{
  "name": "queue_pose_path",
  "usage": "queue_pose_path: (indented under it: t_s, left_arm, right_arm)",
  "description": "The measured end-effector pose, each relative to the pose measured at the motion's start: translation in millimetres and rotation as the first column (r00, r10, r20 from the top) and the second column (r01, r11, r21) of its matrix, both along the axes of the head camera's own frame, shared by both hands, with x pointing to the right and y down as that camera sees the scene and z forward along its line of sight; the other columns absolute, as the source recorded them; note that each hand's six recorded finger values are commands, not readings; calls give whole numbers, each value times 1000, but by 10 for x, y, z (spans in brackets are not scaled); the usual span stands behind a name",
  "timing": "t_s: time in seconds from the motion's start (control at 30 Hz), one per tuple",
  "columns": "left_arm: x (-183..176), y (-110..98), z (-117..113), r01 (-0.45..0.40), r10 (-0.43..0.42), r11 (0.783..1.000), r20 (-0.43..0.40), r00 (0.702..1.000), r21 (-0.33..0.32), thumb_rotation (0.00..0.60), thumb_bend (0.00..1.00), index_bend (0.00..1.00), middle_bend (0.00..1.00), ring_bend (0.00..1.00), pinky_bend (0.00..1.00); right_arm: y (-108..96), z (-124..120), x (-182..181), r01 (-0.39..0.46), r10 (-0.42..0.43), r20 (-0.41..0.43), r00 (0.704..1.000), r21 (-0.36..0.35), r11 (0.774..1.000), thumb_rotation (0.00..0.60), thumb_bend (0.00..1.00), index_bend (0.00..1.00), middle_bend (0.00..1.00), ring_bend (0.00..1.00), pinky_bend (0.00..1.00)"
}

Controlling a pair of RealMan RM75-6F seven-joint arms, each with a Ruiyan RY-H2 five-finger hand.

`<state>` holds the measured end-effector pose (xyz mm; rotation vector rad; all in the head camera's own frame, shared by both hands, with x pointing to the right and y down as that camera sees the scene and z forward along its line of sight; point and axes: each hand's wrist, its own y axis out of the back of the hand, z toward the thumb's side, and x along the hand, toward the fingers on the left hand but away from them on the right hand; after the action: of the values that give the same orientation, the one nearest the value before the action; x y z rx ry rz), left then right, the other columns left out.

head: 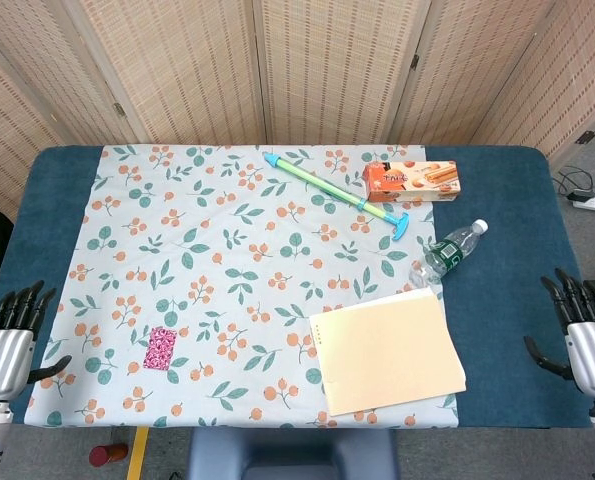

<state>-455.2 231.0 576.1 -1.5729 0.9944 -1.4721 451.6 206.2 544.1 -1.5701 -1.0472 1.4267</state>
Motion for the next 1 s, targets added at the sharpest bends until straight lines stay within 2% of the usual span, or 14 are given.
queue_pose_path:
  t_s: [0.2, 0.47, 0.73, 1.0]
  left_arm:
    - [116, -51, 54, -75, 73, 996, -25, 997, -55, 600, 162, 114, 10, 0, 0]
    - [339, -143, 127, -166, 162, 984, -62, 985, -60, 600, 156, 119, 13, 0, 0]
    - [753, -218, 372, -324, 316, 940, -89, 945, -106, 600, 134, 103, 14, 0, 0]
    - [1146, -360, 620, -395, 383, 913, -120, 916, -105, 600, 134, 89, 13, 0, 0]
  right_arm:
    - [-30, -52, 19, -3, 3, -8, 1000, 26, 1000, 498, 364, 0, 0, 0, 0]
    - [-46, -100, 34, -7, 8, -12, 1000, 42, 999, 500, 363, 0, 0, 0, 0]
    - [-40, -89, 43, -6, 7, -12, 1000, 40, 999, 501, 364, 0, 0, 0, 0]
    - [-55, -64, 39, -4, 5, -12, 1000, 33, 999, 500, 364, 0, 0, 0, 0]
